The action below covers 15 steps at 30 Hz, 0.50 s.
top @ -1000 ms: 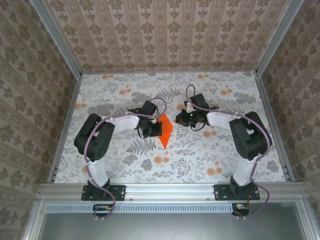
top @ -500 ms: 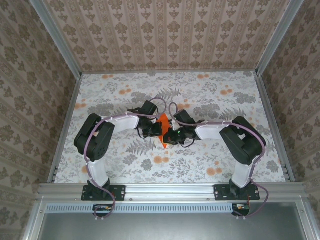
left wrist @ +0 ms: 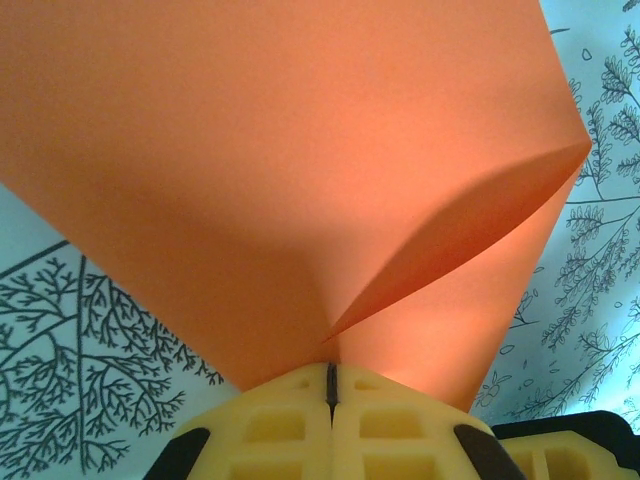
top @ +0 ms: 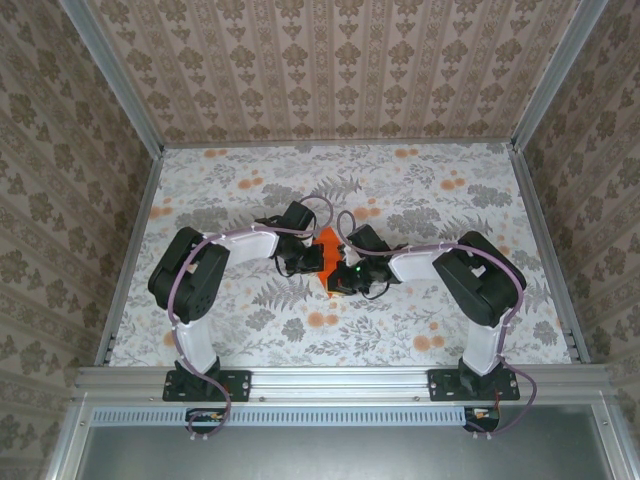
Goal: Fold a paper plane with a square sheet of paper (pick it up from the middle)
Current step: Third fold the triangle at the center of the table.
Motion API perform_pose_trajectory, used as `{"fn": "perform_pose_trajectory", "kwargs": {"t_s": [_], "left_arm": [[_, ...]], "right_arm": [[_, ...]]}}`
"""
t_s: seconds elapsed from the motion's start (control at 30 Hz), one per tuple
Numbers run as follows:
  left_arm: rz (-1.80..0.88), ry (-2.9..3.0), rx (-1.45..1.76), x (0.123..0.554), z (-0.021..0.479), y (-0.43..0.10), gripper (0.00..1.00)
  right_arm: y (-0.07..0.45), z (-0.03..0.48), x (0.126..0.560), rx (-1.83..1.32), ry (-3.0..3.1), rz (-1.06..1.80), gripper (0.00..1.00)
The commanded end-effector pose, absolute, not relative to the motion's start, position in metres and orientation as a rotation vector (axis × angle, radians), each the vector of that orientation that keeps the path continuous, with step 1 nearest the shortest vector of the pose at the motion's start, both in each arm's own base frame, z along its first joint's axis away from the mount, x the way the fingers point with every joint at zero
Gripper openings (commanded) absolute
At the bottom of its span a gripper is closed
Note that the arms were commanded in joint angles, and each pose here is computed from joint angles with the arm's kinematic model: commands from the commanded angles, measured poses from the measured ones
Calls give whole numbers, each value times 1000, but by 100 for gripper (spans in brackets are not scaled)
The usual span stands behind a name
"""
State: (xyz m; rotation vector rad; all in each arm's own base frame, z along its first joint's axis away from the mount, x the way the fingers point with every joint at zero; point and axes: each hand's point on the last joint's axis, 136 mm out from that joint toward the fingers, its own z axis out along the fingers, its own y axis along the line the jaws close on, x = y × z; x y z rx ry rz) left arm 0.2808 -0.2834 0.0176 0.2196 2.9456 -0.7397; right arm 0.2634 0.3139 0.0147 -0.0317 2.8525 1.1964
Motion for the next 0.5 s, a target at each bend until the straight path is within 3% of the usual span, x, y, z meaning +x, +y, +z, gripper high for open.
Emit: {"fn": "perform_pose_trajectory", "kwargs": {"t_s": [0.0, 0.27, 0.47], "left_arm": [[-506, 3084, 145, 262, -28, -250, 0], [-508, 3078, 146, 264, -27, -250, 0], [-562, 3019, 243, 274, -15, -258, 0]], "right_arm": [[305, -3, 227, -57, 2981, 1165, 0], [305, 14, 214, -201, 2956, 1178, 1], [291, 42, 268, -71, 2798, 1105, 1]]}}
